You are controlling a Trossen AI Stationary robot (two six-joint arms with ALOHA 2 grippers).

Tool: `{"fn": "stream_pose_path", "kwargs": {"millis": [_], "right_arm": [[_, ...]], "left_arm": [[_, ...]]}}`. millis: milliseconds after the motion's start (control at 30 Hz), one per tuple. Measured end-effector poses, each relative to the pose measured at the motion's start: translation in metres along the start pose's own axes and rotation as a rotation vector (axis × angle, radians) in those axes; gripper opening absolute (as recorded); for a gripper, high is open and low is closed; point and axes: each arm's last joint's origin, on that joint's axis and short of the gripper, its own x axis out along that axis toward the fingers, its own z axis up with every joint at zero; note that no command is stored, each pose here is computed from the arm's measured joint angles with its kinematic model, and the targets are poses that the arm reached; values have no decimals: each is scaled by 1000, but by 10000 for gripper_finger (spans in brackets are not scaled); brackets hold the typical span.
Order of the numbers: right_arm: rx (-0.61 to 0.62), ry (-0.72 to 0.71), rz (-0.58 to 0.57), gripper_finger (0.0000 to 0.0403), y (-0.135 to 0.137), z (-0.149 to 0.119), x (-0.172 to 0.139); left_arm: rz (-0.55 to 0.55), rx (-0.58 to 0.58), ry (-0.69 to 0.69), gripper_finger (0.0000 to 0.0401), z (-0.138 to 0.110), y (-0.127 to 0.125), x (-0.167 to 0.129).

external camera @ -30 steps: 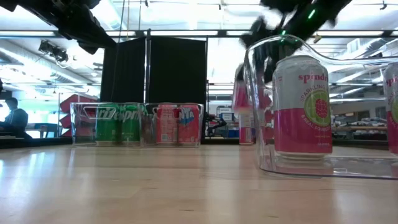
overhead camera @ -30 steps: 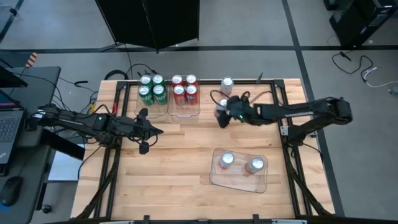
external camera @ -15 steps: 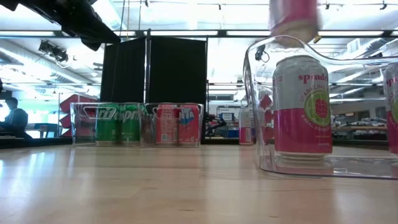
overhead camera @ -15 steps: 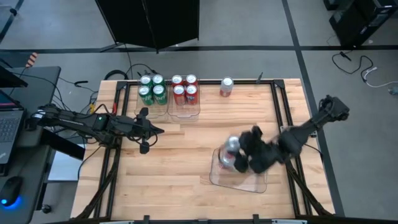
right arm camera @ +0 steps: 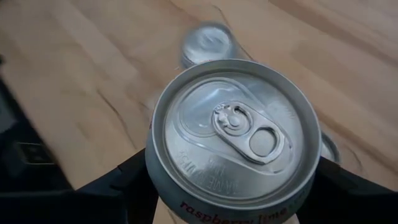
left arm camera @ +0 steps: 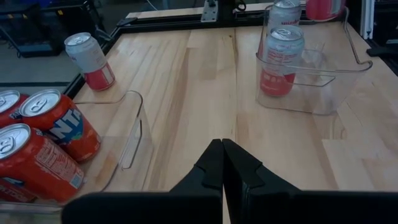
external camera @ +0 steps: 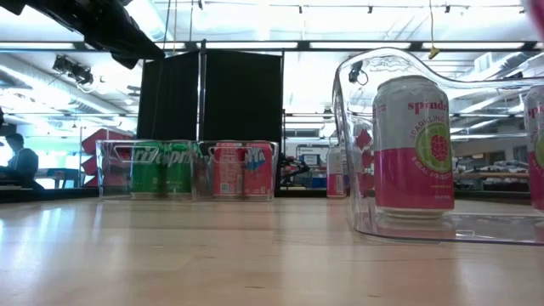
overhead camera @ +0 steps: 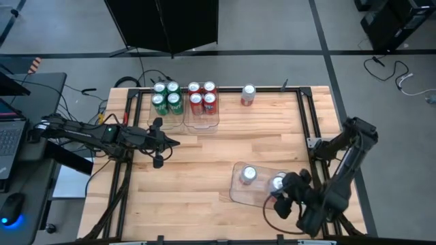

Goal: Sort soda cans
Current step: Put the bottom pink and white soda can into the bottom right transparent bin

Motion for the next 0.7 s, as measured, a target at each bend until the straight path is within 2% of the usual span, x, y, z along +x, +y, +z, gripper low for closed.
{"fn": "stream_pose_path", "kwargs": {"millis": [333, 700], "right_arm": [[42, -5, -106, 274, 5, -42, 13], [23, -19, -217, 274, 16, -64, 42]], "left_arm": [[0, -4, 0, 0, 0, 0, 0], [0, -5, 0, 0, 0, 0, 0]]}}
